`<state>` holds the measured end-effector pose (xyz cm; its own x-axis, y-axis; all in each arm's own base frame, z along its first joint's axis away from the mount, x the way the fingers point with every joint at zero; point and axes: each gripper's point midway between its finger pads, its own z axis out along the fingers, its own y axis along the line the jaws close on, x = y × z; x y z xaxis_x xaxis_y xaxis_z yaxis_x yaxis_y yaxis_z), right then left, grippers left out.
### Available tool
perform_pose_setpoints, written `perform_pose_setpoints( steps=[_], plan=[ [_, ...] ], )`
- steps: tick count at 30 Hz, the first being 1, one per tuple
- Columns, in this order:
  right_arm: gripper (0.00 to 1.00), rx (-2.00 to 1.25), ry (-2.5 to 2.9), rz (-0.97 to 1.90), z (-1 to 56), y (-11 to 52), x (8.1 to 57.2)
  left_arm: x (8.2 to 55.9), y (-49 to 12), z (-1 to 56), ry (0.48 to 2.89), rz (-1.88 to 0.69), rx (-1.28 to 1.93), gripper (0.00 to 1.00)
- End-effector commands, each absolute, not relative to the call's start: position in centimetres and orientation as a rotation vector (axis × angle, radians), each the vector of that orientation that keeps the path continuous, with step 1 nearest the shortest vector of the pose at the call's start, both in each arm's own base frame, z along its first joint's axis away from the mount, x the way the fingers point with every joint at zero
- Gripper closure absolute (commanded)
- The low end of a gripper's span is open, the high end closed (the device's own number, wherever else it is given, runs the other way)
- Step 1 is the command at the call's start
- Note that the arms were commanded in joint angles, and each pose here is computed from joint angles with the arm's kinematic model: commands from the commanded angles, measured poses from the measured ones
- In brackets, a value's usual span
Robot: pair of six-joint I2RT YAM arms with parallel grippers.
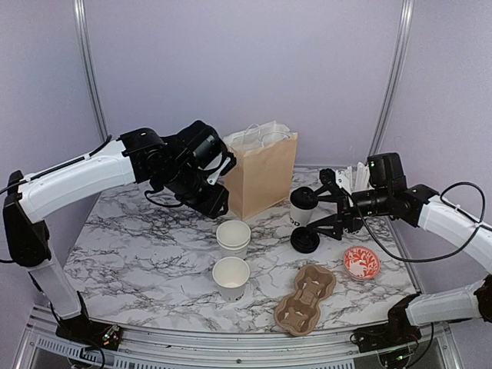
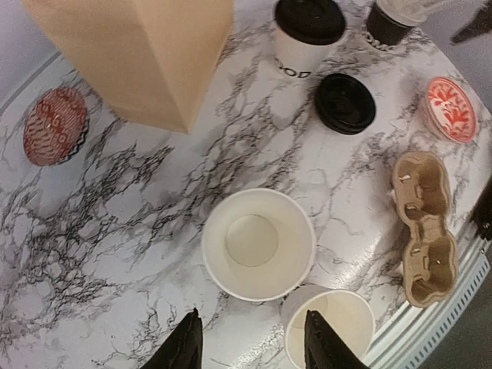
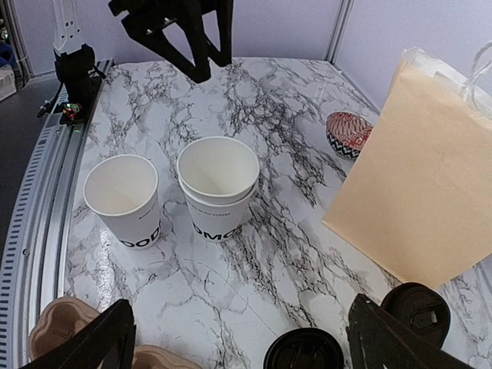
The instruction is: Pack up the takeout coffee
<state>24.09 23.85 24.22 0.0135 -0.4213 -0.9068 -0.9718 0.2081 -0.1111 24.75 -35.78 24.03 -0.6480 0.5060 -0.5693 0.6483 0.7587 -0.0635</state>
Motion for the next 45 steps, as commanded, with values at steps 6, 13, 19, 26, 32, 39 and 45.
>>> perform_pose_setpoints(
  steps=[6,13,19,26,32,39,45],
  plan=[
    [0.07,-1.344,1.516,0.710,25.1,23.2,24.2,27.3,-34.5,17.7,2.667,-0.258,0.744,0.53],
    [0.07,-1.344,1.513,0.704,24.9,23.1,24.0,29.7,-33.7,14.6,2.729,-0.180,0.704,0.60],
    [0.07,-1.345,1.509,0.697,24.8,23.0,24.0,30.0,-34.0,13.0,2.761,-0.170,0.725,0.71],
    [0.07,-1.347,1.509,0.699,24.7,23.0,24.0,30.2,-33.4,13.9,2.749,-0.183,0.718,1.00],
    [0.07,-1.348,1.511,0.700,24.5,23.0,24.0,32.3,-26.7,16.3,2.735,-0.090,0.546,1.00],
    [0.07,-1.347,1.509,0.693,24.5,23.0,24.1,35.8,-14.2,17.2,2.758,-0.011,0.178,1.00],
    [0.09,-1.306,1.559,0.629,24.1,22.6,25.6,39.5,-6.8,16.7,2.769,0.007,-0.104,1.00]
  ],
)
